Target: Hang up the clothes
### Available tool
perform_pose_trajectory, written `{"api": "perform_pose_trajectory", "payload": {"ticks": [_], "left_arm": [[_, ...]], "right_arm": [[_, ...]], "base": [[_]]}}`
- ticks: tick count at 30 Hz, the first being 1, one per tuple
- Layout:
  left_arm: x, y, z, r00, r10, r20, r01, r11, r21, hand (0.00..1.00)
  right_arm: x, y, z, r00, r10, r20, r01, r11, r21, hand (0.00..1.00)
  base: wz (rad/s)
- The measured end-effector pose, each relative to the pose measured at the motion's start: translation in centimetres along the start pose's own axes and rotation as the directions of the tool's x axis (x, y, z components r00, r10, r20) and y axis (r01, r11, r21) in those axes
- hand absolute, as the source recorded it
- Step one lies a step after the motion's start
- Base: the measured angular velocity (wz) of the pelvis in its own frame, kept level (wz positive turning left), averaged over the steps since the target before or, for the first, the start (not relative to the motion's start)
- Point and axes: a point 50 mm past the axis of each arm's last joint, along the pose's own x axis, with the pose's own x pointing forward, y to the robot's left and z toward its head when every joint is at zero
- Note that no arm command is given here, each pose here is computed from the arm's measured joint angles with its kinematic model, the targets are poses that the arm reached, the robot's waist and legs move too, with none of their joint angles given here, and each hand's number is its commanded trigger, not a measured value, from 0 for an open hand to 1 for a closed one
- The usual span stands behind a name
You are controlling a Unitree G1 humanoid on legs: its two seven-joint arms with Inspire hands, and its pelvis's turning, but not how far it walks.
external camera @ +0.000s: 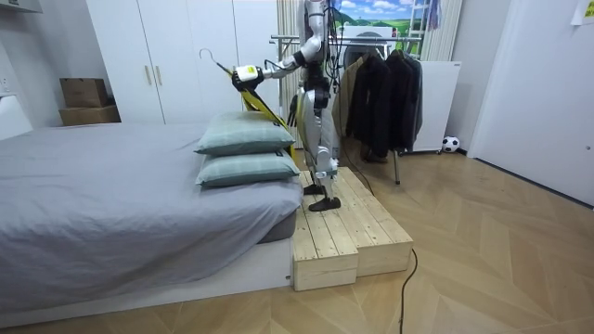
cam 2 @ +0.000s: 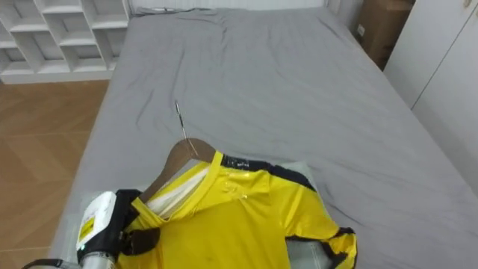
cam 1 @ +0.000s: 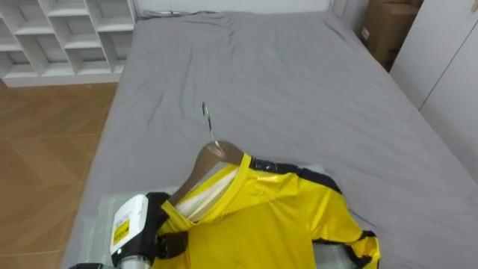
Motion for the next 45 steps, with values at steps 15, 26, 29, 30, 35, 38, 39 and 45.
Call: {"api": "perform_pose_trajectory", "payload": {"ticks": [15, 26, 29, 30, 35, 38, 39, 45], "left_arm": [[-0.3, 2.8, 2.1, 0.987, 0.107, 0.122, -0.105, 0.994, -0.019, 1.00], [-0.2, 3.6, 2.3, 0.981, 0.138, 0.134, -0.136, 0.990, -0.022, 1.00], [-0.1, 3.8, 2.3, 0.980, 0.146, 0.133, -0.144, 0.989, -0.023, 1.00], [-0.1, 4.0, 2.3, 0.979, 0.153, 0.134, -0.151, 0.988, -0.025, 1.00], [0.1, 4.9, 1.8, 0.973, 0.198, 0.119, -0.197, 0.980, -0.025, 1.00], [0.1, 5.2, 1.7, 0.969, 0.217, 0.120, -0.216, 0.976, -0.022, 1.00], [0.1, 5.3, 1.7, 0.968, 0.219, 0.121, -0.218, 0.976, -0.020, 1.00], [0.3, 7.6, 2.3, 0.937, 0.299, 0.182, -0.302, 0.953, -0.012, 1.00]], "right_arm": [[-0.4, -0.9, -1.3, 1.000, -0.009, -0.016, 0.010, 0.998, 0.067, 0.00], [-0.7, -1.3, -2.0, 0.999, -0.028, -0.023, 0.031, 0.991, 0.127, 0.00], [-0.7, -1.4, -2.2, 0.999, -0.033, -0.027, 0.036, 0.990, 0.134, 0.00], [-0.7, -1.5, -2.2, 0.999, -0.035, -0.025, 0.039, 0.989, 0.140, 0.00], [-0.9, -2.2, -2.5, 0.997, -0.064, -0.032, 0.068, 0.985, 0.158, 0.00], [-1.2, -3.3, -2.6, 0.993, -0.110, -0.046, 0.116, 0.981, 0.153, 0.00], [-1.4, -3.8, -2.6, 0.989, -0.138, -0.059, 0.145, 0.979, 0.145, 0.00], [-2.1, -6.2, -2.8, 0.959, -0.271, -0.086, 0.278, 0.957, 0.080, 0.00]], "base": [[0.02], [0.00], [0.00], [0.00], [-0.04], [0.00], [0.04], [0.01]]}}
